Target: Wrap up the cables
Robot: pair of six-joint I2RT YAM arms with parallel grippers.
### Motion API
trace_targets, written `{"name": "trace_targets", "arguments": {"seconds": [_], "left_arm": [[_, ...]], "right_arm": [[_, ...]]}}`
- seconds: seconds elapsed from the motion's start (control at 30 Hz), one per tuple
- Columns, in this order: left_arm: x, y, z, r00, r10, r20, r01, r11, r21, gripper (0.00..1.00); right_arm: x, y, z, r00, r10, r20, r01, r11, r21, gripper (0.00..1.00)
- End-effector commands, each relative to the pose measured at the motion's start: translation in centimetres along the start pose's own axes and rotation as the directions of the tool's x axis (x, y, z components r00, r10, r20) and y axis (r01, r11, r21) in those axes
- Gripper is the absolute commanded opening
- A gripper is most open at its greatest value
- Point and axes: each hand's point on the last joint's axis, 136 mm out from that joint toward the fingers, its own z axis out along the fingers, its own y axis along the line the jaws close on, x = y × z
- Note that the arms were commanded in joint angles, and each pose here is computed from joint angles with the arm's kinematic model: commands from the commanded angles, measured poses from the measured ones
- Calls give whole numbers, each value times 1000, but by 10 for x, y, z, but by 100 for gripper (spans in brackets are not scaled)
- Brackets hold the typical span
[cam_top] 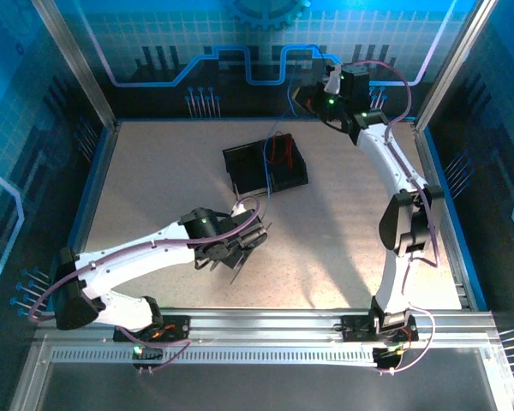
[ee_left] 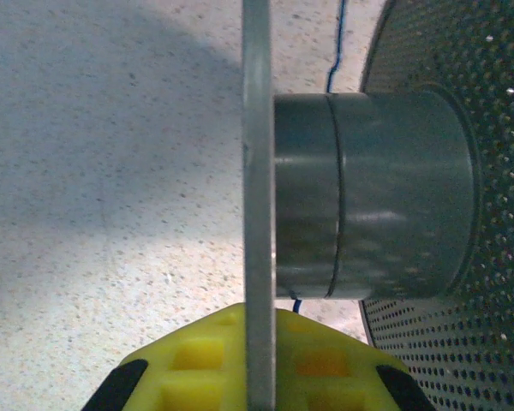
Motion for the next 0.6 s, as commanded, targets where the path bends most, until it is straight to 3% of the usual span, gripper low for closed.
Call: {"name": "trace_targets", "arguments": {"seconds": [0.0, 0.2, 0.57], "left_arm": [[3, 31, 9, 1000, -26, 11, 28, 988, -152, 0], [0, 61, 33, 995, -103, -15, 96, 968, -233, 0], [-24, 84, 49, 961, -276, 16, 274, 942, -193, 0]], "right_arm": [[-19, 40, -7, 999, -8, 51, 11, 998, -55, 0], [-28, 93, -18, 997, -38, 74, 48, 990, -133, 0], [-28, 136, -38, 996, -47, 81, 64, 973, -222, 0]]}}
